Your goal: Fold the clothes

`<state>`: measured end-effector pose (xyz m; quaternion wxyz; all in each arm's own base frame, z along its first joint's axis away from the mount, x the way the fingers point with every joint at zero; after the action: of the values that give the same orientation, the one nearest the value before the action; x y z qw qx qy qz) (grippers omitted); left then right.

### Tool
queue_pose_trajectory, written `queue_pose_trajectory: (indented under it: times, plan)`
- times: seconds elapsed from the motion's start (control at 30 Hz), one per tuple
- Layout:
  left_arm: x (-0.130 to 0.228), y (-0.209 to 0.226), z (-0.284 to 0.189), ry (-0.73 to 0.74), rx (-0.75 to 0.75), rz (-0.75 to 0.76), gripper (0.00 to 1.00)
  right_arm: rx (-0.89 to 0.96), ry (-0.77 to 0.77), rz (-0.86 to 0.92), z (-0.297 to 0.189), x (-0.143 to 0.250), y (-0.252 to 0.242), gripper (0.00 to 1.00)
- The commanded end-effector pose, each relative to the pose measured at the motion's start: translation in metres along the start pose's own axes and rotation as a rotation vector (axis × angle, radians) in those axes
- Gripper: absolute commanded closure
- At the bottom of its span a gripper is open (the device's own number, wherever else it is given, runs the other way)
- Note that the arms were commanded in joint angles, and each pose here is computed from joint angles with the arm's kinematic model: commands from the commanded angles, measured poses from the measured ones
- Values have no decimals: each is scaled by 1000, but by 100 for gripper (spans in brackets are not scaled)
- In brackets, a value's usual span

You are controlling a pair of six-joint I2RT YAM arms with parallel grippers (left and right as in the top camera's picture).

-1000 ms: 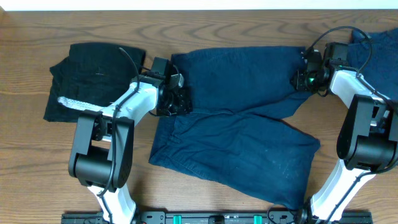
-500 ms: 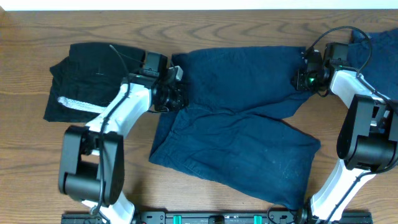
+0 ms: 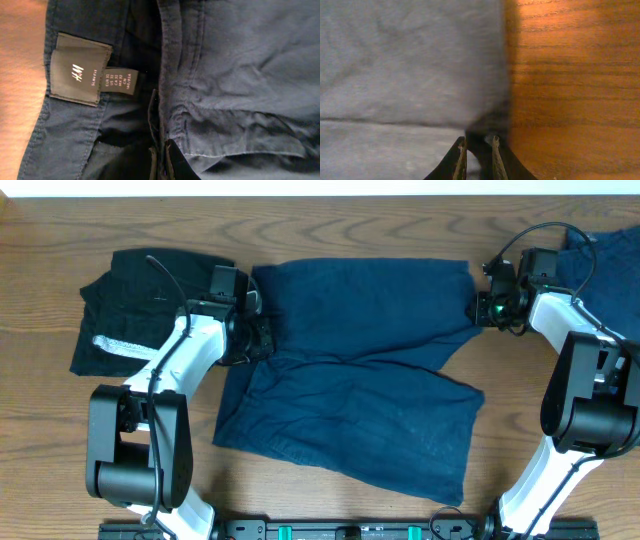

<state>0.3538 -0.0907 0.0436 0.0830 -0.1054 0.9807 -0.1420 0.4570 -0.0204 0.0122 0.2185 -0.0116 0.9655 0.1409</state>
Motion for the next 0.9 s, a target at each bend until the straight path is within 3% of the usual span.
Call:
queue_pose_trajectory:
  times: [0.0, 0.03, 0.1, 0.3, 0.5, 0.7, 0.87]
  plan:
    - [1, 24, 2, -22, -121, -41, 94, -105, -41, 4, -9, -15, 14, 72]
    - [1, 24, 2, -23, -121, -41, 94, -149, -56, 20, -17, -21, 19, 62]
    - [-1, 24, 2, -28, -120, -40, 94, -230, -88, 89, -43, -35, 22, 52]
    - [-1, 23, 2, -29, -115, -40, 94, -199, -47, 264, -92, -24, -12, 50]
    - [-1, 23, 2, -29, -115, -39, 94, -210, 59, 351, -89, 17, -31, 47]
    - [-1, 23, 2, -28, -115, -39, 94, -409, -5, 290, -80, 20, -4, 43]
    - [0, 23, 2, -25, -116, -40, 94, -413, -23, 262, -78, 20, -5, 40]
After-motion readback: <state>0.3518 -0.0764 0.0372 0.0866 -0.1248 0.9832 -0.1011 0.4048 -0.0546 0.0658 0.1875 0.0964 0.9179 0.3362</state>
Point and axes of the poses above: each gripper's point midway between its finger pads, its own z axis out along the fingers, its own y axis along the line the jaws close on, x = y × z, the point moved 1 cm from there along -z, back along the fingers, and after that the axes turned 2 degrees about -z, right-handed, at the moved point
